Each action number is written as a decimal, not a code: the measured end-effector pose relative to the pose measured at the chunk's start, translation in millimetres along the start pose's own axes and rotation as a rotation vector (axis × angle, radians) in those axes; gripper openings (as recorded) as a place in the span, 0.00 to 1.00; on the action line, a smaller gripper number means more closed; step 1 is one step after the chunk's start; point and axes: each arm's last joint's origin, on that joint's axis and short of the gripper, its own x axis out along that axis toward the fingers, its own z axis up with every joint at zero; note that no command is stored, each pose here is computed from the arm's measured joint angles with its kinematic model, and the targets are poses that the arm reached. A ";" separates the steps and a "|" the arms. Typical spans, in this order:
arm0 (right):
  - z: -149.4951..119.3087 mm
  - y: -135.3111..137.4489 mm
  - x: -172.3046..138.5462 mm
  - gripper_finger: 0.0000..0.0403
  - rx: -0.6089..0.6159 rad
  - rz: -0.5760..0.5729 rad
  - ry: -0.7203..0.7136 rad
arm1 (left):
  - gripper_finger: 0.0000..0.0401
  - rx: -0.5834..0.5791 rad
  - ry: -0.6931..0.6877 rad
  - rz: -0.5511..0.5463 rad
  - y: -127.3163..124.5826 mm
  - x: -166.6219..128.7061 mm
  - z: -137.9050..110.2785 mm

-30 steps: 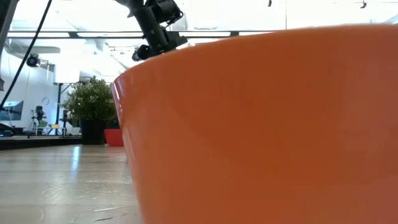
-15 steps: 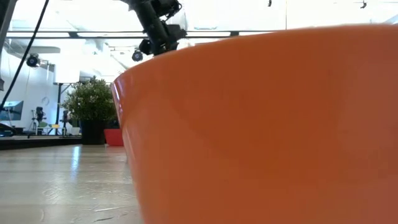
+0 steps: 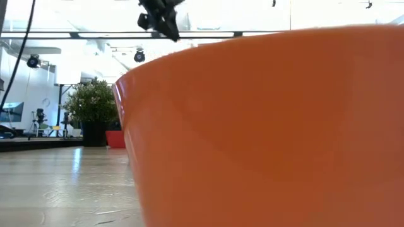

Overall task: Pick & Place Mini bowls
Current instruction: Stack the bottom red bowl on top of the red bowl on the shelf

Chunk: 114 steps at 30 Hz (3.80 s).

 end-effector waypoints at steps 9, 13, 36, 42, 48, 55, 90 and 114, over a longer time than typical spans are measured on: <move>-5.7 -14.8 -22.9 0.11 0.056 -0.009 0.064 | 0.03 0.123 -0.176 0.081 -37.1 -78.3 -15.7; -11.7 -21.2 -32.0 0.03 0.079 -0.021 0.120 | 0.01 0.156 -0.232 0.021 -49.2 -109.5 -26.0; -120.5 -12.3 -46.8 0.02 0.429 0.047 1.178 | 0.00 0.226 -0.307 0.040 -58.7 -152.5 -59.7; -157.9 -10.6 -44.2 0.02 0.415 -0.008 1.332 | 0.00 0.228 -0.305 0.041 -59.3 -151.7 -59.9; -187.4 -11.2 -37.8 0.02 0.342 -0.073 1.398 | 0.00 0.225 -0.309 0.040 -57.9 -153.3 -59.9; -211.7 -10.9 -32.3 0.09 0.326 -0.116 1.445 | 0.00 0.224 -0.309 0.039 -57.9 -153.3 -59.9; -306.1 -2.4 -5.3 0.32 0.553 -0.102 1.441 | 0.00 0.213 -0.319 0.035 -58.3 -153.7 -58.8; -282.7 3.0 -0.5 0.02 0.541 -0.063 1.369 | 0.00 0.217 -0.319 0.036 -58.3 -153.7 -58.8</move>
